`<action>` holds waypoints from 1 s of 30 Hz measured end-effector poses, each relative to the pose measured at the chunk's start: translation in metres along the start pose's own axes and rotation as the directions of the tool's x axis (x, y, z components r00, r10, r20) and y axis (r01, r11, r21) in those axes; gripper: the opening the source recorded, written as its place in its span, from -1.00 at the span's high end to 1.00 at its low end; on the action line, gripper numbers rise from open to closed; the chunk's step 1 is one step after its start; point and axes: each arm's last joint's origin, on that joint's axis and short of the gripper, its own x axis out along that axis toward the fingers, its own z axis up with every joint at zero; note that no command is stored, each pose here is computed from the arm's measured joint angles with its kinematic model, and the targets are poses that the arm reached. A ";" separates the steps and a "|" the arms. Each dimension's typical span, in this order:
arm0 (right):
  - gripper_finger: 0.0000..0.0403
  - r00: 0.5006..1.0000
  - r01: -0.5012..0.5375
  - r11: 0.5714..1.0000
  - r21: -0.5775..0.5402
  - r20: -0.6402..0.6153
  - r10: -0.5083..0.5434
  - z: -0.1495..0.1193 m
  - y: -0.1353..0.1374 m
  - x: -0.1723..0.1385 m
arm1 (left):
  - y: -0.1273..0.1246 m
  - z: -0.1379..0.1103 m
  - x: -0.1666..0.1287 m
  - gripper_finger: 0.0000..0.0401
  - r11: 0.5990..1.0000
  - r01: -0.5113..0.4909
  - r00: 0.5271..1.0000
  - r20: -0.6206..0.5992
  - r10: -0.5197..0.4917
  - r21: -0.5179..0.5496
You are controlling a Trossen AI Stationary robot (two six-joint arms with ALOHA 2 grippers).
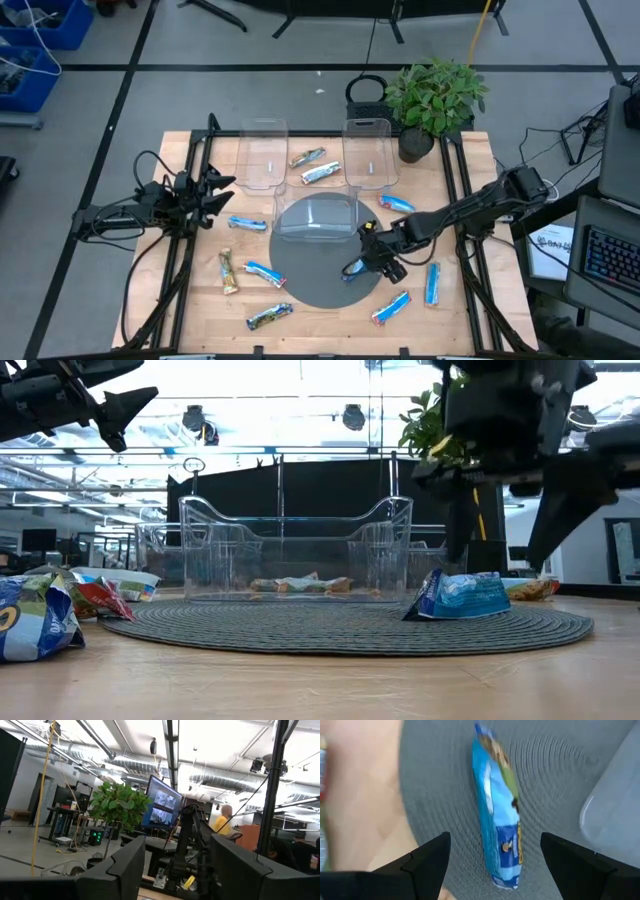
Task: Pick and place Granola Bars by type
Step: Put the blue granola bar into the bottom transparent bin
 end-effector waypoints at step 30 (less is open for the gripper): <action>0.11 0.997 -0.023 1.000 0.000 -0.073 0.023 -0.005 -0.001 0.023 | 0.000 0.000 0.000 -0.12 1.000 0.008 1.000 -0.001 -0.008 0.000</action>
